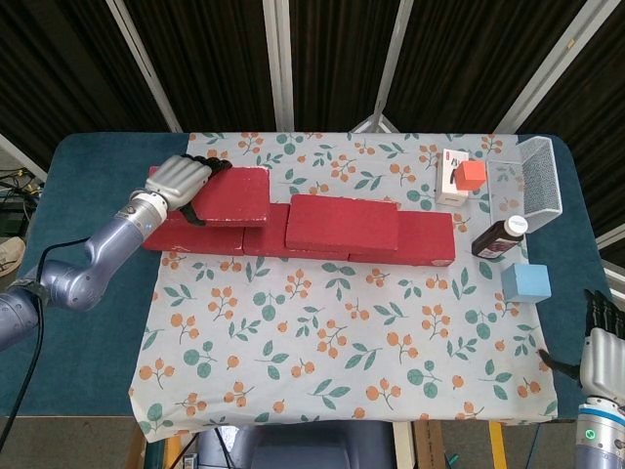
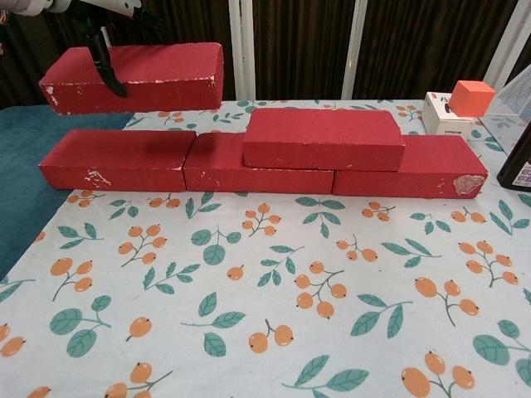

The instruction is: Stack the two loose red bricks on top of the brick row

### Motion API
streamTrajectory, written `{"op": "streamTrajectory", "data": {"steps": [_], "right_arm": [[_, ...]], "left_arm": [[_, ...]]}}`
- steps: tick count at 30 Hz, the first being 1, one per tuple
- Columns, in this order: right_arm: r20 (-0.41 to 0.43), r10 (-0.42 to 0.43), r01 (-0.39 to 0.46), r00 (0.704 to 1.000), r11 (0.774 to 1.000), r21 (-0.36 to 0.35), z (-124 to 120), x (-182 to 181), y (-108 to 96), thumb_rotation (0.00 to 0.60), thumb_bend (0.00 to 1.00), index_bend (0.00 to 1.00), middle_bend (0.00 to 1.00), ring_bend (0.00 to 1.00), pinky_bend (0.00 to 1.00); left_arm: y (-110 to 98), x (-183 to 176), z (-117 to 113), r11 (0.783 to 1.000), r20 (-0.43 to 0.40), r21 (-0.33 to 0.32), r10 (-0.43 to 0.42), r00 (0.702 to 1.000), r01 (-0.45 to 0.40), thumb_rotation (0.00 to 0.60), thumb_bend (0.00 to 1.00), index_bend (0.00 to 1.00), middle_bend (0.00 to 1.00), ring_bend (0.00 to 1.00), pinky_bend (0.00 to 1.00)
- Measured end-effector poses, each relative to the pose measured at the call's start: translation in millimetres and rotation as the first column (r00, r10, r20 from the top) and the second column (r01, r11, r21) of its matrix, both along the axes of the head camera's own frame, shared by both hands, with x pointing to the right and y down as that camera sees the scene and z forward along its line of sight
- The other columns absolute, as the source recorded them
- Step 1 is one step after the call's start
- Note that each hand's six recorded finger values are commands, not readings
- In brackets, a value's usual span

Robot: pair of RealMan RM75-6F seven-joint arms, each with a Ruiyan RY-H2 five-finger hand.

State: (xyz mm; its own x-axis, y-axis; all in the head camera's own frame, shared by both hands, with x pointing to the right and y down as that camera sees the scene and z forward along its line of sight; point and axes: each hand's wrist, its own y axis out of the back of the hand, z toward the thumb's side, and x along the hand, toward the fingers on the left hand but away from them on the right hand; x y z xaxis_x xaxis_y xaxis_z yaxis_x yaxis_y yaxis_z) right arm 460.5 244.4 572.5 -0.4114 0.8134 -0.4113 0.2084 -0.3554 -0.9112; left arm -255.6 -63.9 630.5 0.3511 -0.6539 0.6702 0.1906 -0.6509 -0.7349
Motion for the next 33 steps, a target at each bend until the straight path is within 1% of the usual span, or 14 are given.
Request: {"op": "streamTrajectory", "data": {"steps": [4, 8, 12, 14, 18, 24, 33], "right_arm": [[-0.01, 0.005, -0.005, 1.0, 1.0, -0.004, 1.1, 1.4, 0.0, 0.6, 0.12, 0.04, 0.06, 0.03, 0.0], [-0.015, 0.003, -0.004, 1.0, 1.0, -0.01, 2.8, 0.9, -0.1, 0.6, 0.12, 0.04, 0.06, 0.03, 0.0], [-0.019, 0.001, -0.002, 1.0, 1.0, -0.017, 4.2, 0.5, 0.0, 0.6, 0.12, 0.04, 0.06, 0.03, 0.0], [-0.021, 0.003, -0.003, 1.0, 1.0, -0.015, 3.8, 0.7, -0.1, 0.6, 0.12, 0.04, 0.06, 0.04, 0.0], [-0.023, 0.009, -0.009, 1.0, 1.0, -0.01, 3.0, 1.9, -0.3, 0.6, 0.12, 0.04, 0.06, 0.04, 0.0], [-0.019, 0.014, -0.014, 1.0, 1.0, -0.011, 3.3, 2.7, -0.1, 0.6, 0.12, 0.04, 0.06, 0.04, 0.0], [-0.023, 0.021, -0.021, 1.0, 1.0, -0.011, 3.9, 3.5, -0.2, 0.6, 0.12, 0.04, 0.06, 0.04, 0.0]], "left_arm": [[-0.6, -3.9, 9.4, 1.0, -0.003, -0.022, -0.014, 1.0, 0.014, 0.6, 0.01, 0.43, 0.38, 0.23, 0.25], [1.6, -8.9, 20.6, 0.997, 0.007, -0.07, -0.031, 0.999, 0.031, 0.6, 0.01, 0.43, 0.38, 0.24, 0.25], [4.9, -6.2, 28.9, 0.992, 0.011, -0.121, -0.033, 0.999, 0.034, 0.6, 0.01, 0.43, 0.38, 0.23, 0.25], [4.8, -3.5, 30.6, 0.992, 0.018, -0.122, -0.019, 1.0, 0.021, 0.6, 0.01, 0.43, 0.38, 0.24, 0.25], [3.0, 4.0, 32.6, 0.995, 0.025, -0.104, 0.012, 1.0, -0.01, 0.6, 0.01, 0.43, 0.38, 0.24, 0.25], [3.6, 8.2, 37.3, 0.996, 0.027, -0.087, 0.03, 0.999, -0.027, 0.6, 0.01, 0.43, 0.38, 0.24, 0.25], [10.7, 14.5, 50.3, 0.994, 0.022, -0.107, 0.035, 0.999, -0.032, 0.6, 0.01, 0.43, 0.38, 0.23, 0.25]]}}
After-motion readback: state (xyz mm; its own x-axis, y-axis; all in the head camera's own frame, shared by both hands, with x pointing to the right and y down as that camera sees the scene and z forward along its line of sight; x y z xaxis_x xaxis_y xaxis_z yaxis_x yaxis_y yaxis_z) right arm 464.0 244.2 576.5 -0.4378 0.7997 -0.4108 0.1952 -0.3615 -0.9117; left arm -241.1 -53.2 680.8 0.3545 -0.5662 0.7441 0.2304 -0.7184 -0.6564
